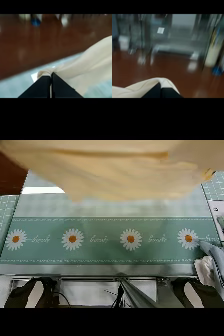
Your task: Fold the shirts.
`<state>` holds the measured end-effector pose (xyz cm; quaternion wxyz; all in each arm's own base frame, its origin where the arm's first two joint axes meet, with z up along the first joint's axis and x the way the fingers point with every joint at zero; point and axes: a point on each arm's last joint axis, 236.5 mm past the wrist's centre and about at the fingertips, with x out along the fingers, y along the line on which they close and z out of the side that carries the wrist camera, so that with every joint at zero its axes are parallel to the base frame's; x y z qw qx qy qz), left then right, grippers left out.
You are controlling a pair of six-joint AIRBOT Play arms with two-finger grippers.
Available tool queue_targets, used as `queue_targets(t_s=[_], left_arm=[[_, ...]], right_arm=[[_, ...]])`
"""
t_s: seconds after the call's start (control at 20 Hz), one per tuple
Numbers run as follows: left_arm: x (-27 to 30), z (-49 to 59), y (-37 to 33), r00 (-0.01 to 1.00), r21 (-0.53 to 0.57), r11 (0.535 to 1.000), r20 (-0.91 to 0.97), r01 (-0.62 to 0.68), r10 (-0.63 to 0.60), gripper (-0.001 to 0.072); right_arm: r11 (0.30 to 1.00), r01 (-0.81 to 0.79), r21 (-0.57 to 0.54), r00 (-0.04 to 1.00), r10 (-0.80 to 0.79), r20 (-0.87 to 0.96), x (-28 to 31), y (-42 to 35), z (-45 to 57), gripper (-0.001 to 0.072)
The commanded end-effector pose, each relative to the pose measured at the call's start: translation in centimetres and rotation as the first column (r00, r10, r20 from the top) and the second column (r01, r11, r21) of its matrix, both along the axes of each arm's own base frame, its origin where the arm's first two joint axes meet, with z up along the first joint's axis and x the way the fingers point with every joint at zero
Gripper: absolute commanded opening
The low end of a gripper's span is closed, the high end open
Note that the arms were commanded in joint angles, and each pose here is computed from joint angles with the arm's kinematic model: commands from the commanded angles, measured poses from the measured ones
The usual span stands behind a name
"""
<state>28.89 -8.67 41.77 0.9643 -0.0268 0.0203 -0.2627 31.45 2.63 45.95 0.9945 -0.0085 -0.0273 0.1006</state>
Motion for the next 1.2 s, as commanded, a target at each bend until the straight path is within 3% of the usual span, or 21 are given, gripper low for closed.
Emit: queue_targets(t_s=[0.0,0.15,0.35,0.55,0.75,1.0,1.15], left_arm=[[-12.4,13.7,-1.1,0.883,0.039,0.977,0.437,-0.211,0.173,0.0023],[-16.5,13.9,0.4,0.866,0.032,0.930,0.378,-0.367,0.328,0.0023],[-18.3,11.2,2.4,0.855,0.135,0.864,0.278,-0.485,0.437,0.0023],[-16.6,4.9,3.2,0.888,0.159,0.880,-0.042,-0.447,0.458,0.0024],[-12.7,-4.9,5.1,0.781,0.287,0.906,-0.467,-0.311,0.415,0.0023],[-4.7,-17.0,7.5,0.538,0.219,0.957,-0.792,-0.193,0.289,0.0024],[2.3,-22.9,8.5,0.482,0.173,0.970,-0.844,-0.171,0.236,0.0024]], right_arm=[[0.995,0.097,0.023,0.956,-0.100,0.277,-9.6,-0.1,10.6,0.0037],[0.986,0.165,0.029,0.957,-0.167,0.236,-13.1,-0.7,11.0,0.0036],[0.969,0.246,0.030,0.957,-0.247,0.150,-15.7,-1.9,10.0,0.0036],[0.949,0.312,-0.040,0.944,-0.315,-0.101,-15.2,-3.6,4.1,0.0036],[0.969,0.219,-0.113,0.750,-0.241,-0.616,-11.0,-4.0,-7.9,0.0036],[0.988,0.130,-0.077,0.518,-0.135,-0.845,0.4,-5.7,-17.8,0.0036],[0.993,0.116,-0.021,0.388,-0.064,-0.919,7.7,-6.7,-25.2,0.0036]])
